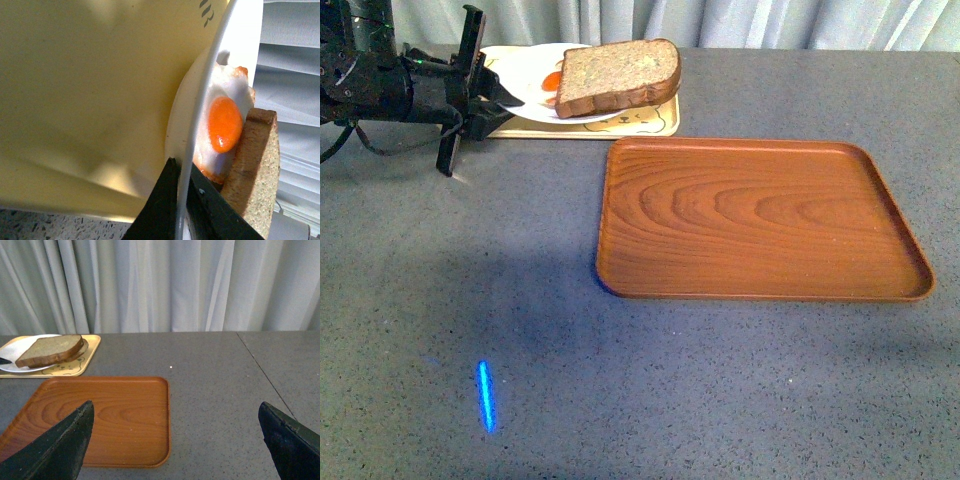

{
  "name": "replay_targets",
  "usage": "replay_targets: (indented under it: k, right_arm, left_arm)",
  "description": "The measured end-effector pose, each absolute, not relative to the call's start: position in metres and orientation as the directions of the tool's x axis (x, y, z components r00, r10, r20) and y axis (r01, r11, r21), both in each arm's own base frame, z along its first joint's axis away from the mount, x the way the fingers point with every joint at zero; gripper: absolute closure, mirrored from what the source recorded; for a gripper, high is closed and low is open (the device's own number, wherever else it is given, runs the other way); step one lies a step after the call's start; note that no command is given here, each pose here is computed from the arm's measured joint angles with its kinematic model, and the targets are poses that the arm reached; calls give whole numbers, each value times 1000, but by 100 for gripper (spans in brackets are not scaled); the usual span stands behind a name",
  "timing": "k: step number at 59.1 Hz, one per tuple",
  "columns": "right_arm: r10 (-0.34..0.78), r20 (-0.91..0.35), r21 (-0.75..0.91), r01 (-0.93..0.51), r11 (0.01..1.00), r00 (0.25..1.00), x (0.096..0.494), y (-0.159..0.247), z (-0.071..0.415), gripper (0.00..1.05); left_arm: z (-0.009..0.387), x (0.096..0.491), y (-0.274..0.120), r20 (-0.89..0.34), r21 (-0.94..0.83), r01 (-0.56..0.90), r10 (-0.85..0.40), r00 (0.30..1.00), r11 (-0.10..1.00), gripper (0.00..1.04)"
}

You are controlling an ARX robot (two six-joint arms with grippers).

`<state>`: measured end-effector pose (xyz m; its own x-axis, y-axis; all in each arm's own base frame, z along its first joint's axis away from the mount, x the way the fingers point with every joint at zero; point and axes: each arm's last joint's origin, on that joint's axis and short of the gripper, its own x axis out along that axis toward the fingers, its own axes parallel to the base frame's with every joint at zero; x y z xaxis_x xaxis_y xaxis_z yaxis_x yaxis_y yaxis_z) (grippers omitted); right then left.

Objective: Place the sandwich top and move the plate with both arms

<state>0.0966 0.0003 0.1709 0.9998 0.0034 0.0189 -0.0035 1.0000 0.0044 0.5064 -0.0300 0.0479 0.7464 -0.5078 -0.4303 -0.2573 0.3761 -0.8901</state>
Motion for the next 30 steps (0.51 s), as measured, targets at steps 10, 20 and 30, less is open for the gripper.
replay_targets:
  k: [10, 20, 30]
  right_arm:
    - [3, 19, 4, -4, 1000, 1000, 97, 0, 171, 9]
    - [4, 19, 4, -4, 1000, 1000, 97, 0, 171, 9]
    - [3, 19, 4, -4, 1000, 1000, 97, 0, 171, 9]
  left_arm:
    - [48, 490, -5, -408, -895, -223, -509, 758, 386, 61]
    - [63, 449, 40, -339, -914, -158, -489, 804, 374, 35]
    - [97, 388, 80, -242, -920, -50, -463, 853, 388, 9]
